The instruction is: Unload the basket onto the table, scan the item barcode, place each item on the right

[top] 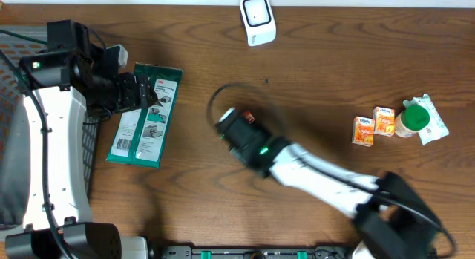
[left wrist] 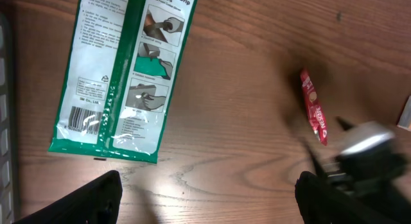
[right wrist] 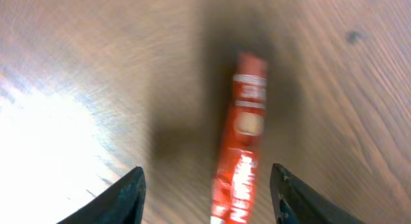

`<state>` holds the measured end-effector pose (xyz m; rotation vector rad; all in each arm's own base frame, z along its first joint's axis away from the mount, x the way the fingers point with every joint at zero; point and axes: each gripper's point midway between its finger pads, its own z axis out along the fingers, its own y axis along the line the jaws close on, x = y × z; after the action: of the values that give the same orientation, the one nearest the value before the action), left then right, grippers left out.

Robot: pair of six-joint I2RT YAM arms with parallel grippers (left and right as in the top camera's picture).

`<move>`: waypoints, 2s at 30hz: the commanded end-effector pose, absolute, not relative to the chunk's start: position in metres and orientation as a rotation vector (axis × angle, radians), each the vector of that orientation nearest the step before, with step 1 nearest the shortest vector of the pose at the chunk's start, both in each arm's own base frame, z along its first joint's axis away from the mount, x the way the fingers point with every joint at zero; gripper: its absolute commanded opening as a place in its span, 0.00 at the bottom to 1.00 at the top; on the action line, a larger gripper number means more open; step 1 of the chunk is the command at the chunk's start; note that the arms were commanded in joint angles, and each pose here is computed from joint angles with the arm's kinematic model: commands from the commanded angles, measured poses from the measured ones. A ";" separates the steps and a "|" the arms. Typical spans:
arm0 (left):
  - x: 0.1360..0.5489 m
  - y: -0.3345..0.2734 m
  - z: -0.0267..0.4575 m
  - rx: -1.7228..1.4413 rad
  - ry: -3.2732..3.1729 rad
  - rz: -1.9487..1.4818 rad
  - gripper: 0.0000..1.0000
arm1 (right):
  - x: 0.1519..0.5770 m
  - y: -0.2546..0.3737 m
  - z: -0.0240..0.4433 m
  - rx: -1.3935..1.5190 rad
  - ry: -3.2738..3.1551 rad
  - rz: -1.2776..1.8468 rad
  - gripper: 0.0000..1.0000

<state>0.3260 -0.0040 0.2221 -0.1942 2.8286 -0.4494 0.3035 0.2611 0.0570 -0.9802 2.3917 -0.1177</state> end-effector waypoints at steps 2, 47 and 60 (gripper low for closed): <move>0.324 -0.005 0.226 -0.198 2.819 -0.455 0.87 | 0.302 0.244 0.063 -0.753 2.595 0.239 0.47; 0.324 -0.005 0.226 -0.198 2.819 -0.455 0.87 | 0.276 0.174 0.275 -0.407 2.358 1.263 0.01; 0.324 -0.005 0.226 -0.198 2.819 -0.455 0.87 | 0.282 0.203 0.342 -0.586 2.056 1.673 0.01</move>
<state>0.3260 -0.0039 0.2221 -0.1942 2.8287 -0.4489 0.2858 0.1959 0.3164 -0.5461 2.1319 1.5599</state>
